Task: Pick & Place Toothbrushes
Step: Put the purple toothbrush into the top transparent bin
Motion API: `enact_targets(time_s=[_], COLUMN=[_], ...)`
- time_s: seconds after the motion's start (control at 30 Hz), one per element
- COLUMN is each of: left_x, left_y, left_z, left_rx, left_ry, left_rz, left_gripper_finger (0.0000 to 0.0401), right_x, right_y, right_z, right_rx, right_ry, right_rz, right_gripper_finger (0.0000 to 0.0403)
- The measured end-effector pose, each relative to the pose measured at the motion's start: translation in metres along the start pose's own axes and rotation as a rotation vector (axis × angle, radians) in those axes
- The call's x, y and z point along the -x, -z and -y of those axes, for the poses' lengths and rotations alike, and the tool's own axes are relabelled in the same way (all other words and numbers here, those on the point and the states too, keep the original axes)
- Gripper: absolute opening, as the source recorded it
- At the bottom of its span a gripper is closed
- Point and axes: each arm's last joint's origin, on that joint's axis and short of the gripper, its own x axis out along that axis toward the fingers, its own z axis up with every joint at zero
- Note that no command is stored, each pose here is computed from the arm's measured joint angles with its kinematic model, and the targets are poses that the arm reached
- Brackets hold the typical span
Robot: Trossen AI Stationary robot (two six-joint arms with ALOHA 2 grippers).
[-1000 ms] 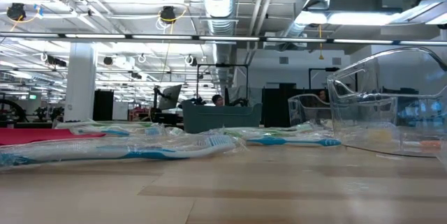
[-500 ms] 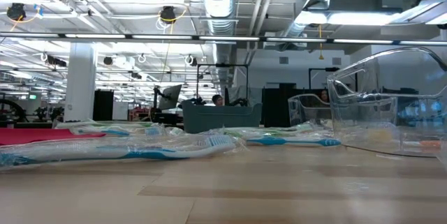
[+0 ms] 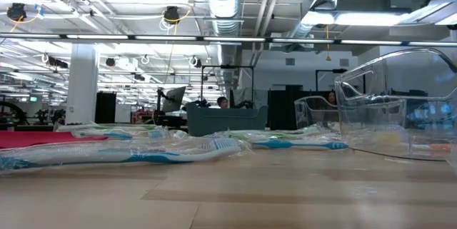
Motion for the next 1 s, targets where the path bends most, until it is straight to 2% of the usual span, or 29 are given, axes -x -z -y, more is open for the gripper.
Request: enact_targets(time_s=[0.1, 0.17, 0.37, 0.5, 0.7, 0.83, 1.0], left_x=[0.000, 0.000, 0.000, 0.002, 0.009, 0.012, 0.015], left_y=[0.000, 0.000, 0.003, 0.005, 0.003, 0.002, 0.000], left_z=[0.000, 0.000, -0.001, -0.003, -0.012, -0.016, -0.015], left_rx=[-0.002, -0.003, -0.027, -0.032, -0.019, -0.012, -0.009], left_ry=[-0.003, -0.003, -0.061, -0.198, -0.484, -0.594, -0.606], left_rz=[-0.003, -0.002, -0.060, -0.125, -0.226, -0.266, -0.270], left_gripper_finger=[0.0014, 0.0025, 0.0072, 0.0117, 0.0181, 0.0203, 0.0214], right_x=[0.000, 0.000, 0.000, 0.001, 0.003, 0.005, 0.014], right_y=[0.000, 0.000, 0.003, 0.002, -0.001, -0.004, -0.009], right_z=[0.000, 0.000, 0.002, -0.001, -0.006, -0.008, 0.003], right_rx=[-0.001, 0.000, 0.019, 0.075, 0.126, 0.172, 0.246], right_ry=[-0.001, 0.000, 0.114, 0.177, 0.273, 0.396, 0.634], right_rz=[-0.004, -0.005, -0.064, -0.103, -0.158, -0.224, -0.356], right_gripper_finger=[0.0027, 0.0015, 0.0036, 0.0014, 0.0024, 0.0014, 0.0014])
